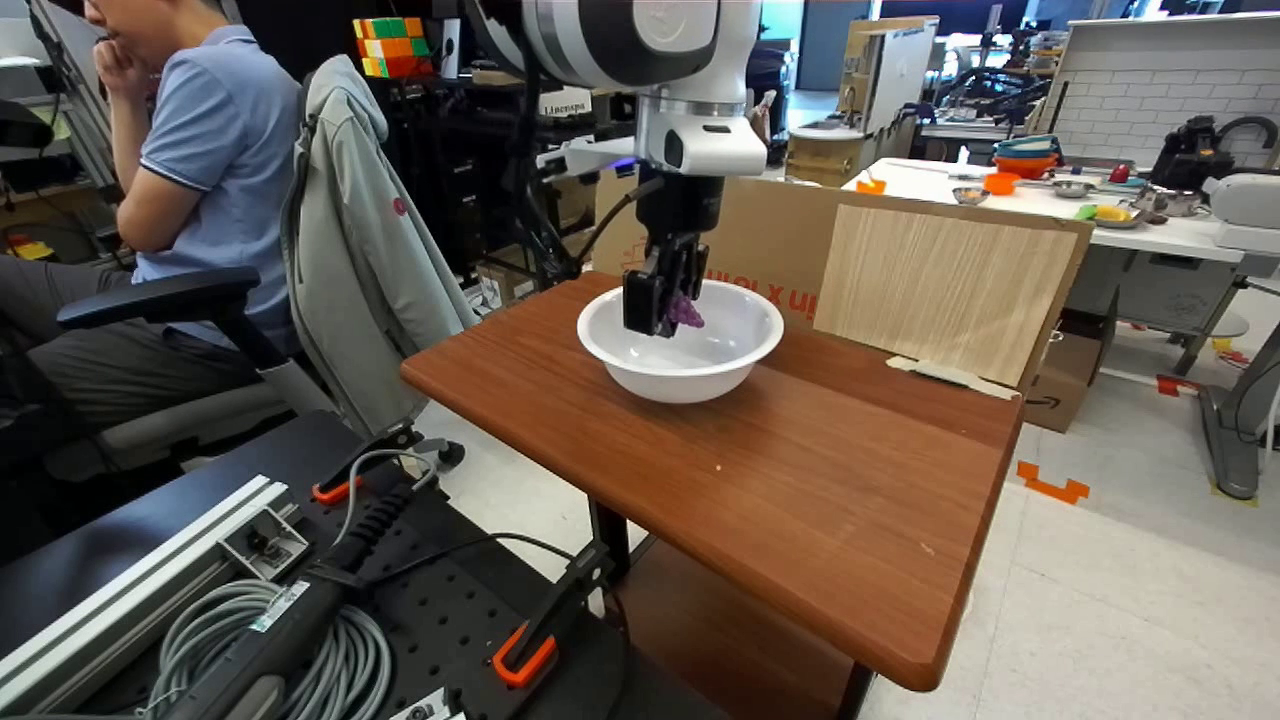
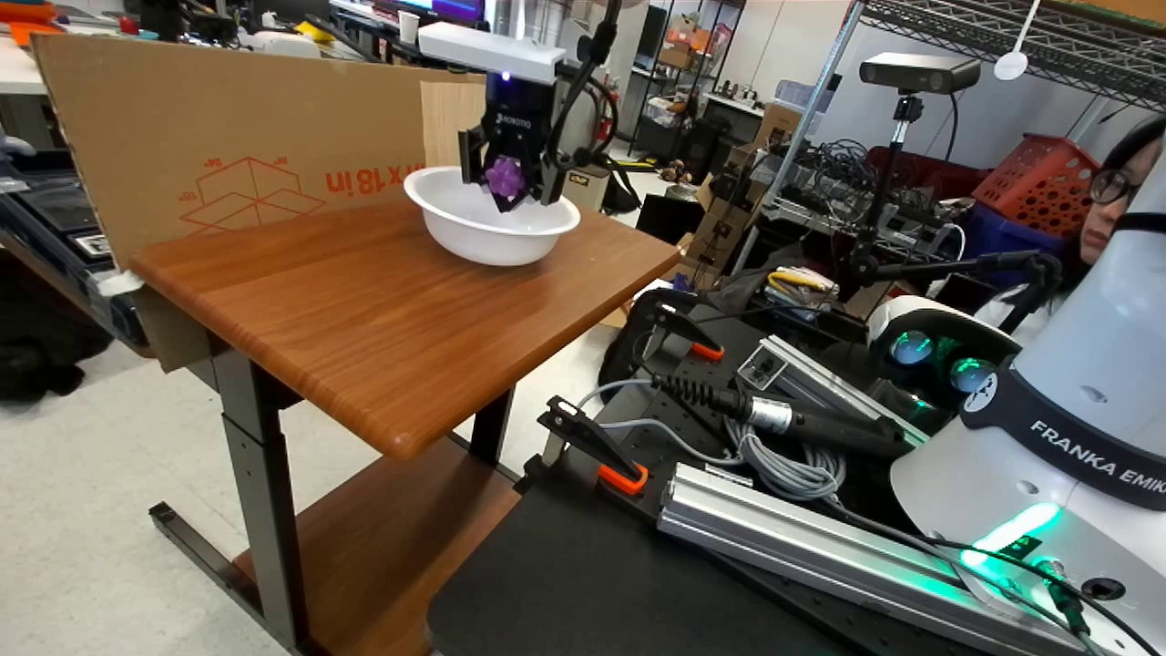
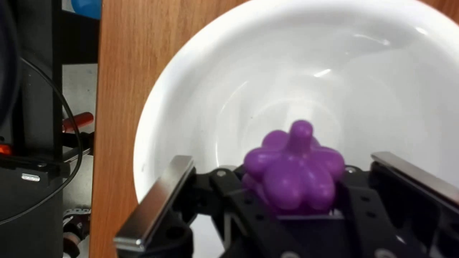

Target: Put the grapes in the bowl

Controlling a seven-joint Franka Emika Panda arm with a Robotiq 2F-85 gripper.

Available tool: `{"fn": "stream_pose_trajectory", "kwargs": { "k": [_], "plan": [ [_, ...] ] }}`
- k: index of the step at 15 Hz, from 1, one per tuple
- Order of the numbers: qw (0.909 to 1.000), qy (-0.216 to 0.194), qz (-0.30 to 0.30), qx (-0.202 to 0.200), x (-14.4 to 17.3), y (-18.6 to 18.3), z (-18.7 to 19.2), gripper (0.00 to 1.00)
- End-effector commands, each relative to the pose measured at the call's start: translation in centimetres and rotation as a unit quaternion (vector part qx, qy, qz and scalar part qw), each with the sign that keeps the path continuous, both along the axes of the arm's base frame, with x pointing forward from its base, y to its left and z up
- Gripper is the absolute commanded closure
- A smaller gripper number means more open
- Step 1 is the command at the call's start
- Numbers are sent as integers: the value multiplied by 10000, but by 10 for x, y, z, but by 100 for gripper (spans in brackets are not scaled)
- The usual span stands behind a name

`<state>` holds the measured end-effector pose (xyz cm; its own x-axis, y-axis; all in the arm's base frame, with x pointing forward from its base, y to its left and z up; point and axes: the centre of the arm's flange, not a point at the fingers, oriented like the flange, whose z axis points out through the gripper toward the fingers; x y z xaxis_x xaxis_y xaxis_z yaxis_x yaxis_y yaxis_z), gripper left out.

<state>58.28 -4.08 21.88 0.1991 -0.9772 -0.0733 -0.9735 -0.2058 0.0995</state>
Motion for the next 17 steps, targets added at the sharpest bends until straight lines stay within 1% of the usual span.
{"fn": "stream_pose_trajectory", "kwargs": {
  "k": [1, 2, 3, 4, 5, 9, 10, 12, 13, 14, 17],
  "plan": [
    [9996, 121, -242, 123, 24, -4, 0, 60],
    [9995, 103, -255, 139, 25, -4, 2, 53],
    [9995, 50, -261, 166, 25, -2, 6, 45],
    [9995, 0, -269, 185, 25, -2, 10, 38],
    [9994, -63, -275, 217, 25, -1, 15, 30],
    [9987, -270, -298, 310, 19, 5, 32, 2],
    [9983, -340, -290, 361, 17, 7, 38, 0],
    [9964, -571, -121, 609, 8, 20, 60, 0],
    [9957, -484, 179, 767, -1, 34, 79, 0],
    [9981, -423, -86, 436, 23, 18, 44, 0],
    [9968, -532, 145, 579, 13, 36, 71, 0]
  ]
}}
